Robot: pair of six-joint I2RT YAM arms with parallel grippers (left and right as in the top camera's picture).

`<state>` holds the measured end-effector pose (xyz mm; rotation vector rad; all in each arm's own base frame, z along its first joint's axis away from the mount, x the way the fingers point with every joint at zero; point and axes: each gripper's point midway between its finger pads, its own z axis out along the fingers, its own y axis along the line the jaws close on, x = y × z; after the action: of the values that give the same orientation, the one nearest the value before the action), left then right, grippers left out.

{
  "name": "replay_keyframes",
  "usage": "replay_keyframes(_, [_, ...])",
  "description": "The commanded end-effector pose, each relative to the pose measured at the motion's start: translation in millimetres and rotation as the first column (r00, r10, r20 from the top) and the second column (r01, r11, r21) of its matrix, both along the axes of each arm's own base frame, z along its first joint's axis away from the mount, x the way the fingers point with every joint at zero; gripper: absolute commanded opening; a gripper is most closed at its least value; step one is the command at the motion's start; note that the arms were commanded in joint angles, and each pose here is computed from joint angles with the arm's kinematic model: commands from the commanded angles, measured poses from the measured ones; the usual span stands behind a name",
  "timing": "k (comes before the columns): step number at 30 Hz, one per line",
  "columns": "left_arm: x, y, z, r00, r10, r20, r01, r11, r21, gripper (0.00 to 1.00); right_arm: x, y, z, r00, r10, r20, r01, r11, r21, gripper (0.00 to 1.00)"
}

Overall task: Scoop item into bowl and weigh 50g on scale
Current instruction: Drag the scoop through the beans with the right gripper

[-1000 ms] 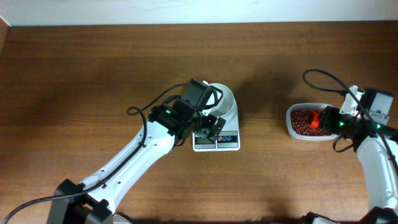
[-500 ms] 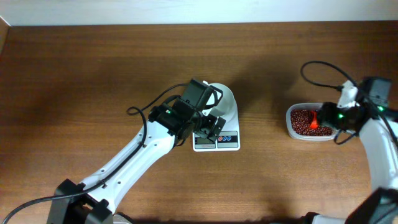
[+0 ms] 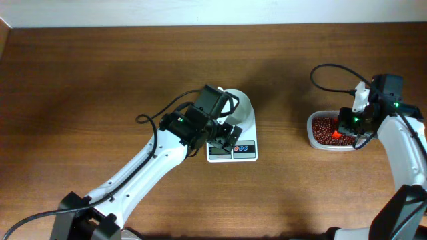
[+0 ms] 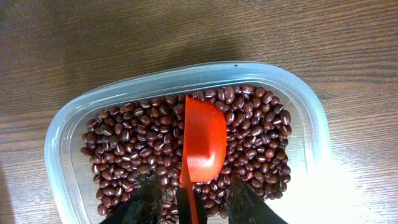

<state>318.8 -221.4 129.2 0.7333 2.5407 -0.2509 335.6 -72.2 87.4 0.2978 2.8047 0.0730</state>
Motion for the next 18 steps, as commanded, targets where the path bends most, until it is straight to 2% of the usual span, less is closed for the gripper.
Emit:
replay_keyframes(1, [-0.5,3.4,-2.5,1.0,-0.006,0.0,0.006,1.0,0.015,0.99,5.6,-0.2,-4.5,1.0,0.004,-0.007,-0.004,1.0,0.014,0.3])
replay_keyframes(7, [-2.0,4.4,-3.5,1.0,-0.006,-0.007,0.007,1.0,0.02,0.99,10.0,-1.0,-8.0,1.0,0.003,0.002,-0.003,1.0,0.028,0.19])
replay_keyframes(14, [-2.2,4.6,-3.7,1.0,-0.006,-0.008,0.007,1.0,0.021,0.99,10.2,-0.3,-7.4,1.0,-0.001,0.009,0.001,0.999,0.055,0.12])
replay_keyframes(15, [-2.2,4.6,-3.7,1.0,-0.006,-0.008,0.007,1.0,0.021,0.99,10.1,-0.3,-7.4,1.0,-0.001,0.009,0.0,0.999,0.055,0.1])
replay_keyframes(16, [-2.2,4.6,-3.7,1.0,-0.006,-0.008,0.007,1.0,0.021,0.99,10.2,-0.4,-7.3,1.0,-0.001,0.009,0.001,0.999,0.054,0.04])
replay_keyframes(18, [-2.2,4.6,-3.7,1.0,-0.006,-0.008,0.007,1.0,0.021,0.99,9.6,-0.2,-7.6,1.0,-0.001,0.006,0.001,0.998,0.055,0.04])
